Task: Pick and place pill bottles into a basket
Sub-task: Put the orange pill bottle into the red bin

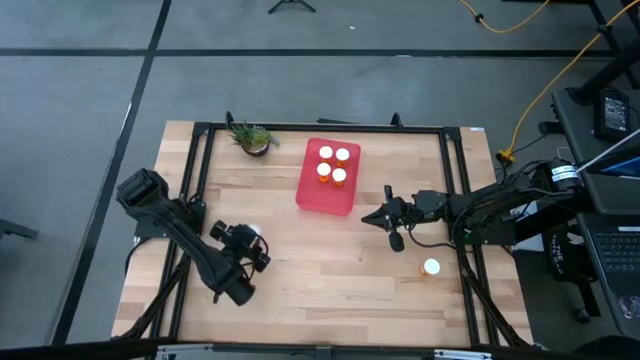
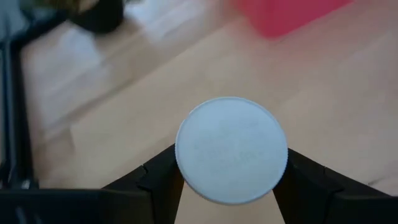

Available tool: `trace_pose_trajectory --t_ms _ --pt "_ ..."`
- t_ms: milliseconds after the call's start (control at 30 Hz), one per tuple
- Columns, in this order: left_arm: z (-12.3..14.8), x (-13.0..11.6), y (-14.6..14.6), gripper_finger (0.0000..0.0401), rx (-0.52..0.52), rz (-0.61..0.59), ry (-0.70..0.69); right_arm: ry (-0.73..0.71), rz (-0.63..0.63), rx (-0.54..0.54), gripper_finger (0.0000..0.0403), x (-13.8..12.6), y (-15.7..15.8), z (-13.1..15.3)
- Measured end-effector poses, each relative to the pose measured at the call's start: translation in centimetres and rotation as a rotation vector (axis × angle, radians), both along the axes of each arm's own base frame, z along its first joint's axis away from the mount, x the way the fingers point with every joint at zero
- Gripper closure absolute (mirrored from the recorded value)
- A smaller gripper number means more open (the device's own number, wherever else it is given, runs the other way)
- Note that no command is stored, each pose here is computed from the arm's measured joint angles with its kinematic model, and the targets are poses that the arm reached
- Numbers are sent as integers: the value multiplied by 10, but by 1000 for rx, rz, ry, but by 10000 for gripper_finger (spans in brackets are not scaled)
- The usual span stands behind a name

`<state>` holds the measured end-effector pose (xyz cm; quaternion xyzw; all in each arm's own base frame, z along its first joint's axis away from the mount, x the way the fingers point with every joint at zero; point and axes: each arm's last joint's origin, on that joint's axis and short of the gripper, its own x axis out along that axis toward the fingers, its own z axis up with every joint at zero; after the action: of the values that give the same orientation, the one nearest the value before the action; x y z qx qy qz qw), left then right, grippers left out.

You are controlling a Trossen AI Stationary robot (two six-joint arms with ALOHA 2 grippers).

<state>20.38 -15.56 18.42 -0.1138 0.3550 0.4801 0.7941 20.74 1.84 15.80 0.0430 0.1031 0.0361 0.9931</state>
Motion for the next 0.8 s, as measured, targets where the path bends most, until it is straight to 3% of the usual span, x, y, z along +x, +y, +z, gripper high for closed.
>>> trace_pose_trajectory --t_ms 400,800 --pt "52 -4 16 194 91 -214 -136 -1 0 3 387 0 0 0" --pt "67 32 35 194 170 -442 -25 -29 -1 13 387 1 0 3"
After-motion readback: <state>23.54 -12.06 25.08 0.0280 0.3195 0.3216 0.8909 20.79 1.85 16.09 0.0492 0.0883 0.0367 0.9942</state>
